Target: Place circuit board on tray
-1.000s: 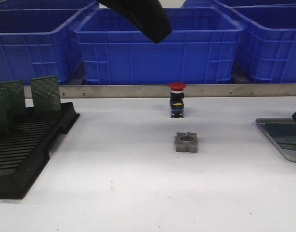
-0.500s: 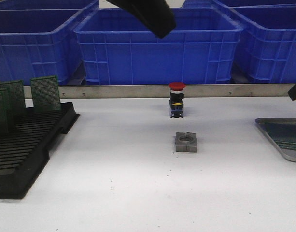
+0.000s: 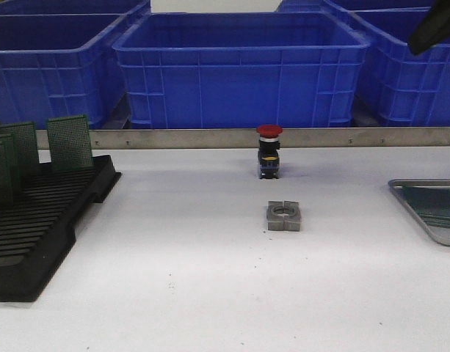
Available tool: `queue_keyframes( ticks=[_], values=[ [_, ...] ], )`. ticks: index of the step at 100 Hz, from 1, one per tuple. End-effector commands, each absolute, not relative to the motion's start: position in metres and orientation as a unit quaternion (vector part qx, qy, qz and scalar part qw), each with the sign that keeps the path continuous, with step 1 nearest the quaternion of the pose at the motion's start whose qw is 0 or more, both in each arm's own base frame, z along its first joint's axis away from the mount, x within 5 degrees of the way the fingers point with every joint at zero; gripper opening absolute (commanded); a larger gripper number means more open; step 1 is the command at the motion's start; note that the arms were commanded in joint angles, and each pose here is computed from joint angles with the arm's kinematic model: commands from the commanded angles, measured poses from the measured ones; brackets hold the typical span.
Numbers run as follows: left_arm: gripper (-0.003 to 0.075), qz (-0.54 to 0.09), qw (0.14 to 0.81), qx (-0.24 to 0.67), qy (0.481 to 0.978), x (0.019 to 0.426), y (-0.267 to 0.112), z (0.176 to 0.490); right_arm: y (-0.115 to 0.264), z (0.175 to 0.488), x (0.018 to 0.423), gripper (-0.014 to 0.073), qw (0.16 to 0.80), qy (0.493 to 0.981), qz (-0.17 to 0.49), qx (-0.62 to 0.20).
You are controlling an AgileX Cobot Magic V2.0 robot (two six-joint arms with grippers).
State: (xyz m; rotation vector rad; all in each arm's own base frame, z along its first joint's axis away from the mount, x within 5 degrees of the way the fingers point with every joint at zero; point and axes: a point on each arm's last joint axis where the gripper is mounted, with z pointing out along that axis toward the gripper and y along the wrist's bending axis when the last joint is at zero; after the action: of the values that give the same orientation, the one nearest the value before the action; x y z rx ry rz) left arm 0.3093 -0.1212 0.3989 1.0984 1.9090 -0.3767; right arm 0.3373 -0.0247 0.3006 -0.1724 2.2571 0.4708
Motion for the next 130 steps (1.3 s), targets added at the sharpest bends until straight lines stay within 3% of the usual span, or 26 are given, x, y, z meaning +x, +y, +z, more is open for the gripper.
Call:
queue_keyframes(
  ticks=[1,28,46,74,97,130],
  values=[
    [0.064,-0.14,0.531,0.358,0.755,0.292,-0.097,0.428,-0.01,0.339,0.319,0.0636,0.486,0.857,0.147,-0.089],
    [0.064,-0.072,0.62,0.193,0.757,0.234,-0.038,0.41,0.012,0.351,0.262,0.0636,0.574,0.81,0.058,-0.111],
    [0.064,-0.027,0.657,0.143,0.739,0.187,-0.025,0.386,0.005,0.348,0.221,0.0636,0.611,0.787,0.016,-0.08],
    [0.064,-0.01,0.696,0.091,0.712,0.124,-0.014,0.343,0.001,0.339,0.15,0.0636,0.674,0.737,-0.021,-0.051],
    [0.064,-0.003,0.715,0.077,0.695,0.097,-0.011,0.321,0.003,0.334,0.101,0.0636,0.722,0.689,-0.026,-0.051],
    [0.064,-0.005,0.719,0.077,0.691,0.09,-0.011,0.314,0.005,0.311,0.084,0.0636,0.726,0.686,-0.023,-0.055]
  ],
)
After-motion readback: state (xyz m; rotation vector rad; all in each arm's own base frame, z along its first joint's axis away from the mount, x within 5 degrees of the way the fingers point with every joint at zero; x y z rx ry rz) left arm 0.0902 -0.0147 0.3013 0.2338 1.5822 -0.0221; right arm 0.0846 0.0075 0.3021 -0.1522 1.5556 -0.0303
